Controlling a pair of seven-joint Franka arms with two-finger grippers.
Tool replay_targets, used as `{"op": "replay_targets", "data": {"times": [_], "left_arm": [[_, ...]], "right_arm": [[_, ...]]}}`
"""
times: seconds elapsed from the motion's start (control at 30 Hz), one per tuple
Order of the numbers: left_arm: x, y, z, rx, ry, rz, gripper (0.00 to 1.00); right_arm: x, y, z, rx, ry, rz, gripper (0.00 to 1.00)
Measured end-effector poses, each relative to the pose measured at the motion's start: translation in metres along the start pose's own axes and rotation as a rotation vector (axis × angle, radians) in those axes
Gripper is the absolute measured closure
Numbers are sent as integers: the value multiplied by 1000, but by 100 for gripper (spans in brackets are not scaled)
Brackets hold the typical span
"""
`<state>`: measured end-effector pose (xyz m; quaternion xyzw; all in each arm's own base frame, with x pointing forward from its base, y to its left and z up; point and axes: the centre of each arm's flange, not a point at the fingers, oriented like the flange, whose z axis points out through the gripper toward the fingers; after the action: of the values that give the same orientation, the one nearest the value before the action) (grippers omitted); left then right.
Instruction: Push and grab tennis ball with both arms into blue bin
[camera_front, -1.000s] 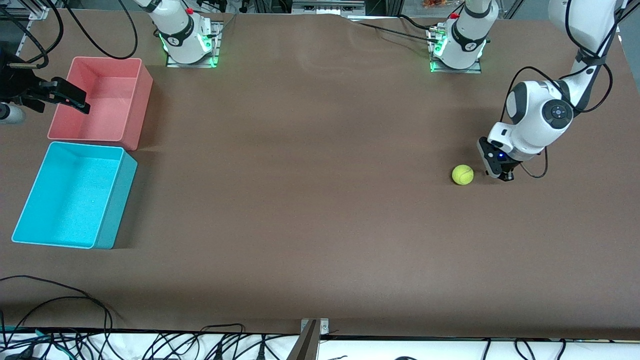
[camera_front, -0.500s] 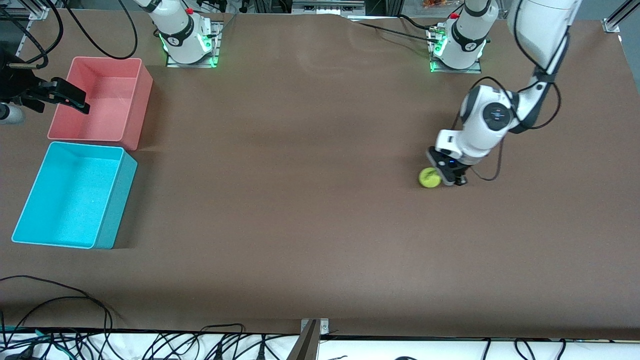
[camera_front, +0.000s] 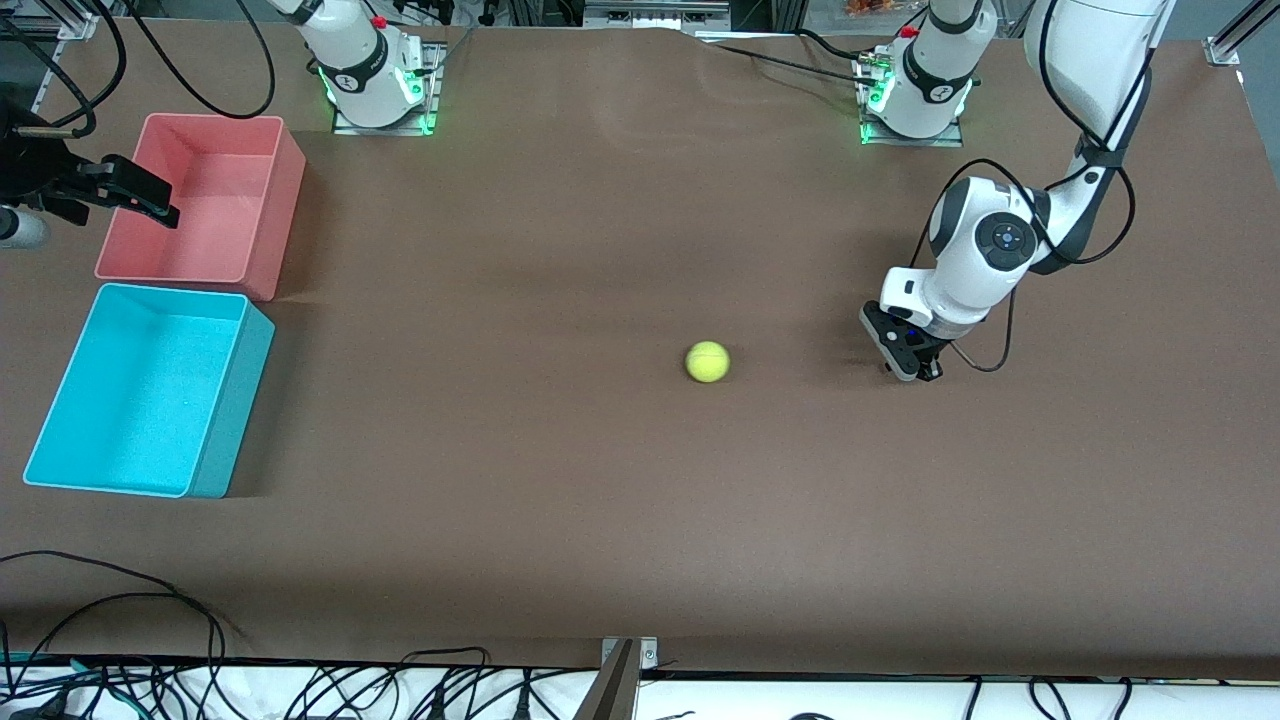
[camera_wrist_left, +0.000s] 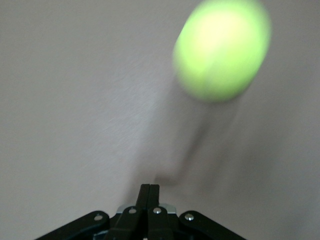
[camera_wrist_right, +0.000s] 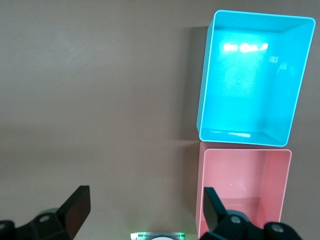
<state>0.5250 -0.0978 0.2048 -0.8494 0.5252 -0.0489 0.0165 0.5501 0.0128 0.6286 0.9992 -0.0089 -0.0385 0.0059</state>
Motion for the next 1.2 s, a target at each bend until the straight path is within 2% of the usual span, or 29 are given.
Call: {"op": "replay_targets", "data": {"times": [0.2, 0.53, 0.8, 0.97, 1.2], "left_arm": [[2, 2, 0, -1, 1, 6, 99], [3, 3, 0, -3, 1, 8, 99], [3, 3, 0, -3, 0, 8, 99], [3, 3, 0, -3, 0, 8, 99], [3, 2, -2, -1, 1, 7, 99]], "right_arm": [[1, 0, 3, 0, -7, 0, 0], [17, -10, 37, 5, -85, -18, 0], [28, -49, 64, 35, -135, -77, 0], [37, -74, 95, 27, -181, -113, 0], [52, -80, 159, 25, -203, -113, 0]]}}
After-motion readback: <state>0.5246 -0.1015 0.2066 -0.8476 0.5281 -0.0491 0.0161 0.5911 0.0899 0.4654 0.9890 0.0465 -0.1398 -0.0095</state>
